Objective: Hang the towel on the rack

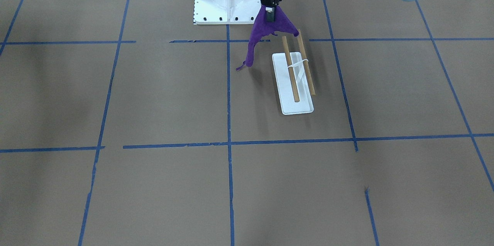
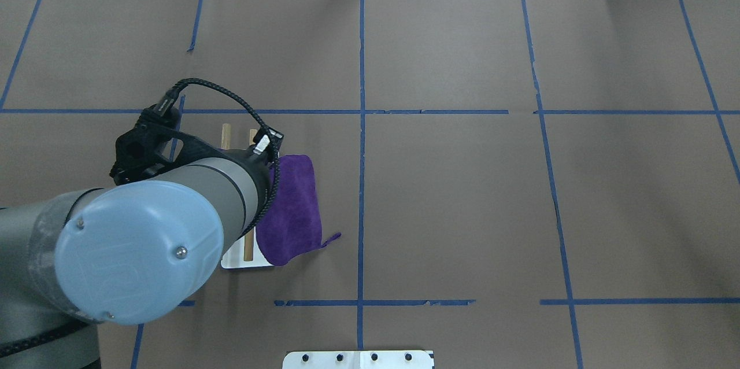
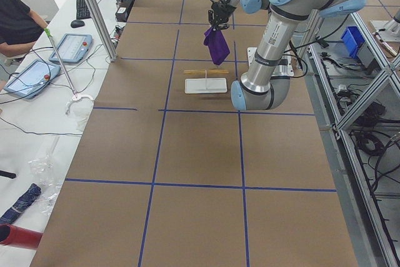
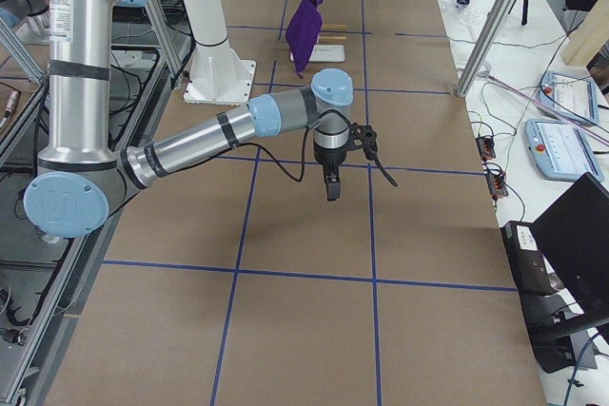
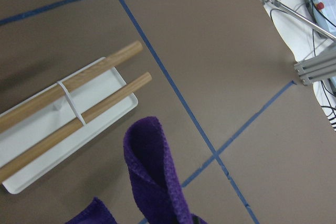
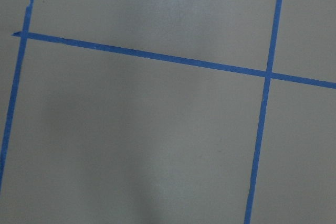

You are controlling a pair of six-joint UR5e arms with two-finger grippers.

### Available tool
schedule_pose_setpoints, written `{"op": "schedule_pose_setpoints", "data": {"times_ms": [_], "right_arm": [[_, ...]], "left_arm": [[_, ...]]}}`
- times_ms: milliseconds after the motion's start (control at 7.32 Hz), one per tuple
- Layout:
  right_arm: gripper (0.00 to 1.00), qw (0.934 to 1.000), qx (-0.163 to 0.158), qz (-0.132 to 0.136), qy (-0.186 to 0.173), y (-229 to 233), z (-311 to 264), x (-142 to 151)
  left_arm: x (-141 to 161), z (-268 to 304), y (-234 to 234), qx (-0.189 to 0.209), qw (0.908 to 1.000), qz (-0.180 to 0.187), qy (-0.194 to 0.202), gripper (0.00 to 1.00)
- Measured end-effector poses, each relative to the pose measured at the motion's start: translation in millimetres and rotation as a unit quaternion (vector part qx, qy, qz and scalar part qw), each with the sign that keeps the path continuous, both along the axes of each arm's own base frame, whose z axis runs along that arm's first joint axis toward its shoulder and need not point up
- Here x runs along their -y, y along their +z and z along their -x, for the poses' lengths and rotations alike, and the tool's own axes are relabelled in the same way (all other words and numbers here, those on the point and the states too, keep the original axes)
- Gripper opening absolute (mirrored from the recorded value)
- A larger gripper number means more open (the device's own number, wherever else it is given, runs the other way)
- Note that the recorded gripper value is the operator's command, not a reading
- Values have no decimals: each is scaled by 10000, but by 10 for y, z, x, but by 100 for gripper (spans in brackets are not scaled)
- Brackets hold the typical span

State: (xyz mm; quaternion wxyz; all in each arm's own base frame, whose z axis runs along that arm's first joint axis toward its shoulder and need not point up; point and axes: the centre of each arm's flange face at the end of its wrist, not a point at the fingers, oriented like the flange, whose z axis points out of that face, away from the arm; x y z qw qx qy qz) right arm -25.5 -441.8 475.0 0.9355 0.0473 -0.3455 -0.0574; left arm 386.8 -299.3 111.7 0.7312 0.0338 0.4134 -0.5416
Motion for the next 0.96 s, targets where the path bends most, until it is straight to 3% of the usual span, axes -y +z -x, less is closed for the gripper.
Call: {"op": "schedule_pose_setpoints", "data": {"times_ms": [410,957], "right_arm": [[100,9999,145,34,11,-40,11,3],[100,9998,210,-25,22,-125,19,55]], "left_arm": [[480,361,530,598,9963,198,-577,0],[910,38,1155,1147,9906,292,-682,0]]}}
